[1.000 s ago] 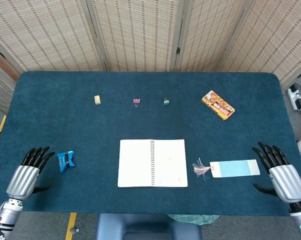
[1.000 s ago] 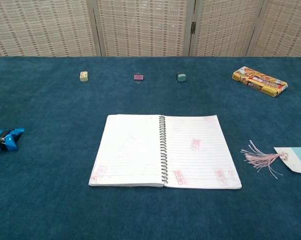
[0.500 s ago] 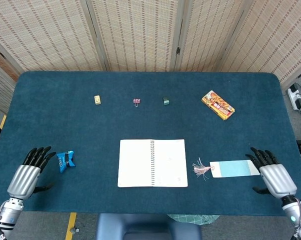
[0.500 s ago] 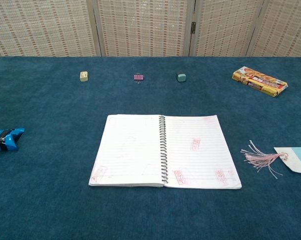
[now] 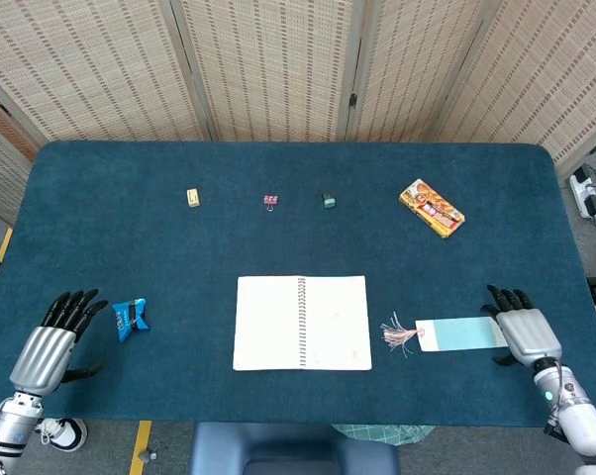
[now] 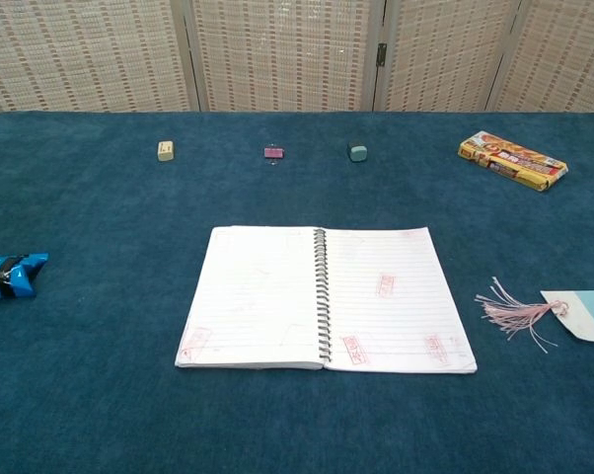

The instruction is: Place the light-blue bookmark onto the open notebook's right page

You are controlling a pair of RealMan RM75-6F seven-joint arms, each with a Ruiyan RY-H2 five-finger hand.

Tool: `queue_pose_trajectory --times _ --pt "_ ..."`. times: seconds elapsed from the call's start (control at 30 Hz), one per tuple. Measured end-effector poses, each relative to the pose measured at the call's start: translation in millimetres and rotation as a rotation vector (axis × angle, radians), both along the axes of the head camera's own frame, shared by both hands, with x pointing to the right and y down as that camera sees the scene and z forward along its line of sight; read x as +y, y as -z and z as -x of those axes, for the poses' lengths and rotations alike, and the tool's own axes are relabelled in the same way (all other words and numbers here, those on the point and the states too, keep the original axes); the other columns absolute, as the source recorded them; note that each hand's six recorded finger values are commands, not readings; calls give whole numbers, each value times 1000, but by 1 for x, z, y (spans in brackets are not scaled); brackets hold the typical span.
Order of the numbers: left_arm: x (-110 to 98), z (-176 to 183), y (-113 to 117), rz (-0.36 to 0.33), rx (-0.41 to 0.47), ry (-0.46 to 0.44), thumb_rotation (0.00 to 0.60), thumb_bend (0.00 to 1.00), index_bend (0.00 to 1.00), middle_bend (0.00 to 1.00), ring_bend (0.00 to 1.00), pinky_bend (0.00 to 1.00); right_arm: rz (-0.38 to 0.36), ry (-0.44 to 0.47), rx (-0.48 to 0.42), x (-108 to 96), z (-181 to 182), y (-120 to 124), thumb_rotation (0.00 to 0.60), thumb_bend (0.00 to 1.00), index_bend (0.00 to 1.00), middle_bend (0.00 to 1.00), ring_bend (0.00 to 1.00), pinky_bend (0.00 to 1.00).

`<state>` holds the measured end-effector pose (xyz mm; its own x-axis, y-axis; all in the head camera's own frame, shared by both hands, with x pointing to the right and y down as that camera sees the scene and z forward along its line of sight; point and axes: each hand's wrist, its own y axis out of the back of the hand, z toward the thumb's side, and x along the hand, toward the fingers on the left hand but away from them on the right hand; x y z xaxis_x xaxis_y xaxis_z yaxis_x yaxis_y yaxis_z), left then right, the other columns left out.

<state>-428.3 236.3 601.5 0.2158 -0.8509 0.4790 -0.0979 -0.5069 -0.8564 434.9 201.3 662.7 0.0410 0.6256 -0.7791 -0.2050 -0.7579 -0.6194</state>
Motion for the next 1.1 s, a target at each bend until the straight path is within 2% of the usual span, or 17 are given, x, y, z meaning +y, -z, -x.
queue_pose_trajectory --times 0.33,1.1 --pt "-1 1 1 -6 6 1 600 220 167 77 12 0 40 15 -9 -1 14 -26 600 116 316 0 0 0" --pt "-1 4 4 -18 -3 10 600 219 166 76 13 0 52 10 -9 -6 17 -37 600 132 334 0 0 0"
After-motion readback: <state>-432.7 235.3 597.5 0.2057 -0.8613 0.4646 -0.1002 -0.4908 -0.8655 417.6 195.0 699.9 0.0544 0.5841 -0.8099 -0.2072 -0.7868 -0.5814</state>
